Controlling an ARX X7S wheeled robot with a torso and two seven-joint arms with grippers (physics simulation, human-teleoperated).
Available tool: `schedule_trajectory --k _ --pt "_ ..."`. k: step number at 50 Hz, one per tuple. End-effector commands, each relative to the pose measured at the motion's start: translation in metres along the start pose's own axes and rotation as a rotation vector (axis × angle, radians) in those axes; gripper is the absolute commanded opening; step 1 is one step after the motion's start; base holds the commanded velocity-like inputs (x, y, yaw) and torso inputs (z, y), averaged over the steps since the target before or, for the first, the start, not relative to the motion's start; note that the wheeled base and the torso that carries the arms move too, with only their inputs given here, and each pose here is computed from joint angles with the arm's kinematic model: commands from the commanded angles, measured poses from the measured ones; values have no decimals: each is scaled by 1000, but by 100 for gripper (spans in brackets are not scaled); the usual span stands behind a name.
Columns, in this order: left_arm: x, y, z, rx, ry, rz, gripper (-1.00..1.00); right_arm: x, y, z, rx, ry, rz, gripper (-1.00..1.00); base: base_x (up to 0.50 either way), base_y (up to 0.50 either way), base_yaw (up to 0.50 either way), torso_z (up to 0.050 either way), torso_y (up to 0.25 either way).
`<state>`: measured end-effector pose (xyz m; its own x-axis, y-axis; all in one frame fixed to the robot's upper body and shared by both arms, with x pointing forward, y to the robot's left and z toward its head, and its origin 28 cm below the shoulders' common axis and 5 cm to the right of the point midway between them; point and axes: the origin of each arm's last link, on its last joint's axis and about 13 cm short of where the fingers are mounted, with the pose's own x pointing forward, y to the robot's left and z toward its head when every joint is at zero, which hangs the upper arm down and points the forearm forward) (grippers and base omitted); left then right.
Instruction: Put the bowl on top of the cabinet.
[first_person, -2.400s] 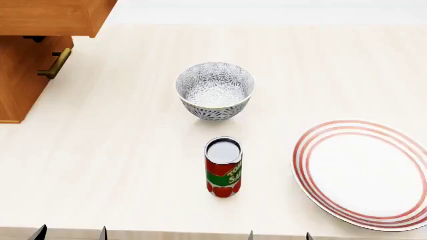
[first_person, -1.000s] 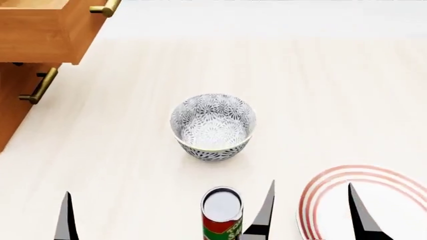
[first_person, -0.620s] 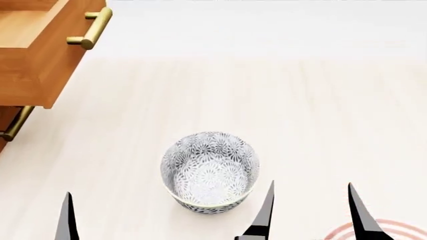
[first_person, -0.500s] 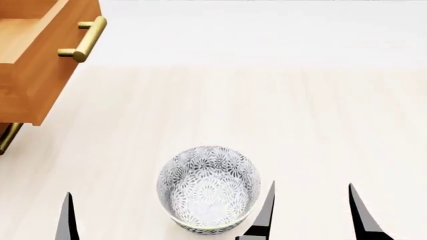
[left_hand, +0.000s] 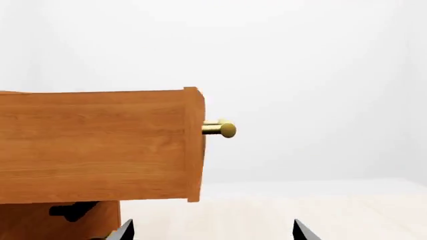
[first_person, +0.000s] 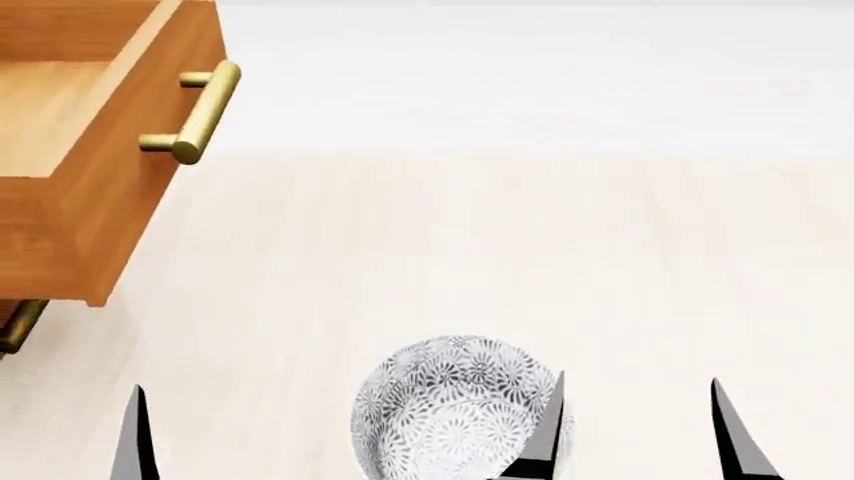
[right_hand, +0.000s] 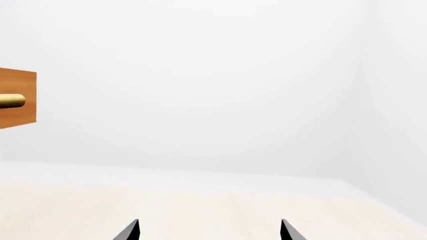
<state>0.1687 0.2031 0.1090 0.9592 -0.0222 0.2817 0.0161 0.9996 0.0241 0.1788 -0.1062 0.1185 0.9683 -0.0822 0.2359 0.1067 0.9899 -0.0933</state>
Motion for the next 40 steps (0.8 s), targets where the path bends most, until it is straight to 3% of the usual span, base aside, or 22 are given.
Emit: schedule_trajectory --k 1,40 --pt "3 3 -1 7 -15 31 100 0 0 -1 -9 6 19 100 0 500 0 0 0" --pt "3 3 -1 8 -15 29 100 0 0 -1 15 11 34 100 0 500 0 0 0"
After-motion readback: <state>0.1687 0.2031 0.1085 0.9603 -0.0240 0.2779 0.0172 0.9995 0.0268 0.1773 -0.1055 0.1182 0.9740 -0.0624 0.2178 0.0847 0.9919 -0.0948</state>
